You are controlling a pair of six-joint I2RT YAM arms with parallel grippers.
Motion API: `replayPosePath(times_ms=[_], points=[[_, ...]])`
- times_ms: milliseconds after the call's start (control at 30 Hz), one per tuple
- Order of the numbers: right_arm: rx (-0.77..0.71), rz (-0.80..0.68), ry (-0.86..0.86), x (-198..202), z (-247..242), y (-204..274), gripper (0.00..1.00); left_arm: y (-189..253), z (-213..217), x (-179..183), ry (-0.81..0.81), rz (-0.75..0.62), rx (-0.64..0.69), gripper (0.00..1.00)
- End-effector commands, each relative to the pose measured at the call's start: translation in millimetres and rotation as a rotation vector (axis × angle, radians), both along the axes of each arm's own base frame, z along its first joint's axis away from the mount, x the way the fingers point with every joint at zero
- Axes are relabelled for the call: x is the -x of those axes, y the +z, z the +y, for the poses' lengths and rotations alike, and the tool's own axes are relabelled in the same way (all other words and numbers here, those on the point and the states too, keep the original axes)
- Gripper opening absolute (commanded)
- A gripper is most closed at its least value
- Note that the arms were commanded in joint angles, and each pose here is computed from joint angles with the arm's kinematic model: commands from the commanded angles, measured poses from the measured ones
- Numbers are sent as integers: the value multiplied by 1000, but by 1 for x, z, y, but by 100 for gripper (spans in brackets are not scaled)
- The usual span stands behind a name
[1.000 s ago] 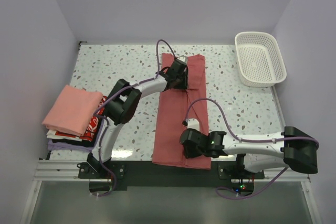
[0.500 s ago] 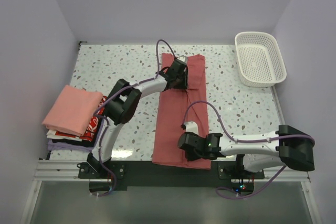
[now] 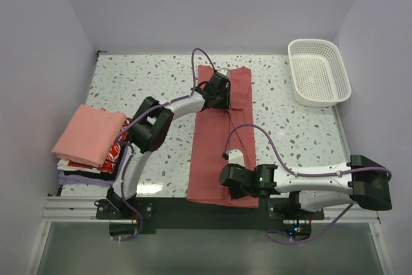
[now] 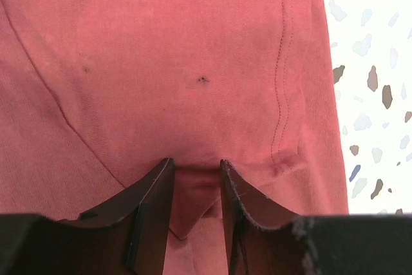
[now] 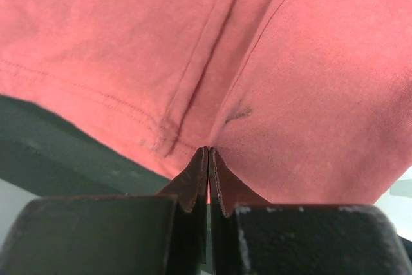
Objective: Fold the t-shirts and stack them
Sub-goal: Fold the tshirt
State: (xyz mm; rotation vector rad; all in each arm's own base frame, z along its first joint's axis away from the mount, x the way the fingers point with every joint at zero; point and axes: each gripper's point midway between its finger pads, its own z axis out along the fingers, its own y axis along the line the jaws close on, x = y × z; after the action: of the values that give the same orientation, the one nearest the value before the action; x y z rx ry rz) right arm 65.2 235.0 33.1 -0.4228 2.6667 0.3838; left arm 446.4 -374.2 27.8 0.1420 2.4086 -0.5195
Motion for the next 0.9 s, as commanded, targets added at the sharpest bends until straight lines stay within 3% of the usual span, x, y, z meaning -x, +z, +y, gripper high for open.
replayPosePath(times_ms=[0,700,867], points=[[-30,-32,1,0,7,17,0,-13,4,-6,1,12,-21,39],[-16,-29,52,9,26,8,0,-13,5,-8,2,16,-24,39],[-50,-25,69,11,35,12,5,-10,3,-8,-2,15,-11,39]])
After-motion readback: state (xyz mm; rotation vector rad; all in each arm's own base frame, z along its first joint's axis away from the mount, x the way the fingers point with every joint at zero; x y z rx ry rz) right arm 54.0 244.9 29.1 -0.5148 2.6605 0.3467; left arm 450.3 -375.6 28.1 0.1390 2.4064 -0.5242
